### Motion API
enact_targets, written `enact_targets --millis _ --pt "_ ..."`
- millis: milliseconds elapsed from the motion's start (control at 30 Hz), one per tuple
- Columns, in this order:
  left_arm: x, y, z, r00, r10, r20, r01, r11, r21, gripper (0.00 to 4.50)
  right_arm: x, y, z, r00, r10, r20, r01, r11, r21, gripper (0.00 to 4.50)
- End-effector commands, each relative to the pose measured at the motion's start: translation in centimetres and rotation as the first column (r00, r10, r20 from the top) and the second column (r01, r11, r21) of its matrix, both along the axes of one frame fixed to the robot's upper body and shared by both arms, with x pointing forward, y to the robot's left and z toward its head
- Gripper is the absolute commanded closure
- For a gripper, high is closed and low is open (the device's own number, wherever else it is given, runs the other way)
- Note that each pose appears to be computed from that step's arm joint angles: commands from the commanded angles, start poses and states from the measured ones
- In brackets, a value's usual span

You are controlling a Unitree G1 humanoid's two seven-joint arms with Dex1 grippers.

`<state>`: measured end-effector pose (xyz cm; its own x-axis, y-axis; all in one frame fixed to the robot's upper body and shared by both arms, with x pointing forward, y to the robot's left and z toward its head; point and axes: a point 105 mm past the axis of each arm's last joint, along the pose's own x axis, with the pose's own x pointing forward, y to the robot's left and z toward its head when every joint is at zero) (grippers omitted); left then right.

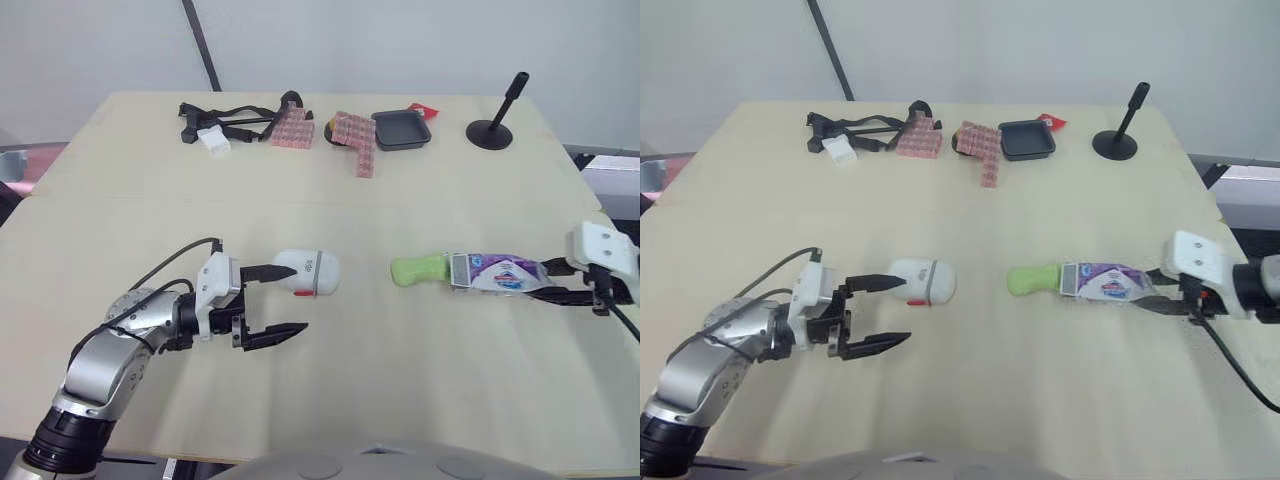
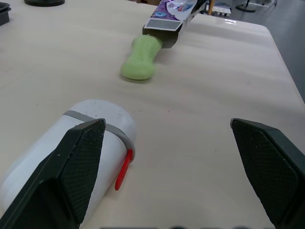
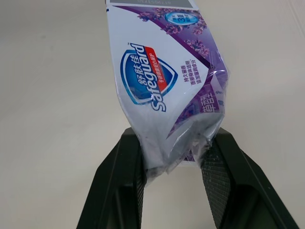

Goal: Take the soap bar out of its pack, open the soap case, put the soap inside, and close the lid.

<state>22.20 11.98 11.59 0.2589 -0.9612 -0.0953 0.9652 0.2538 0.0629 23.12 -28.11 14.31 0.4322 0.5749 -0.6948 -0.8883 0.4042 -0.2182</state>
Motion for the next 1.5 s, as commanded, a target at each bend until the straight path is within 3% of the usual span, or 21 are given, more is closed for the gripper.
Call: enact_targets --millis 33,200,433,500,600,767,1033,1433,1500 --pt "0.0 0.0 0.6 1.000 -0.007 0.028 0.007 1.000 -0.012 0.00 -0.1 -0.7 2.2 0.997 -0.040 0.062 0.039 0.999 0.028 2.84" --pt "-0.2 -0.4 0.5 0.999 -0.016 0.029 0.017 1.000 -0.016 0.00 0.7 -3.4 2.8 0.941 -0.315 0.123 0.284 0.934 0.217 2.84" --pt "-0.2 -0.4 0.5 0.999 -0.012 0.030 0.012 1.000 -0.018 0.00 2.3 -5.6 1.1 0.714 -0.682 0.161 0.601 0.714 0.359 2.84" --pt "-0.2 -0.5 0.6 1.000 -0.011 0.028 0.011 1.000 -0.020 0.00 2.7 -5.4 0.6 0.607 -0.776 0.171 0.672 0.616 0.410 2.84" --pt "-0.3 -0.6 0.7 0.999 -0.013 0.031 0.013 1.000 -0.025 0.00 3.5 -5.6 0.4 0.328 -0.939 0.107 0.753 0.328 0.570 2.84" --pt "-0.5 -1.1 0.8 0.999 -0.038 0.040 0.039 0.999 -0.032 0.00 3.8 -4.0 -1.8 0.194 -0.981 0.019 0.816 0.172 0.553 2.84" --pt "-0.3 -1.2 1.0 0.998 -0.038 0.056 0.040 0.999 -0.034 0.00 4.5 -2.3 -3.9 0.207 -0.978 0.014 0.856 0.188 0.481 2.84" --pt "-0.5 -1.1 0.8 0.998 -0.026 0.057 0.028 0.999 -0.031 0.00 5.1 -2.4 -4.2 0.208 -0.978 -0.022 0.849 0.169 0.500 2.84" --pt "-0.6 -1.1 0.8 0.998 -0.023 0.057 0.025 0.999 -0.029 0.00 5.0 -2.5 -4.4 0.202 -0.979 -0.029 0.851 0.161 0.500 2.28"
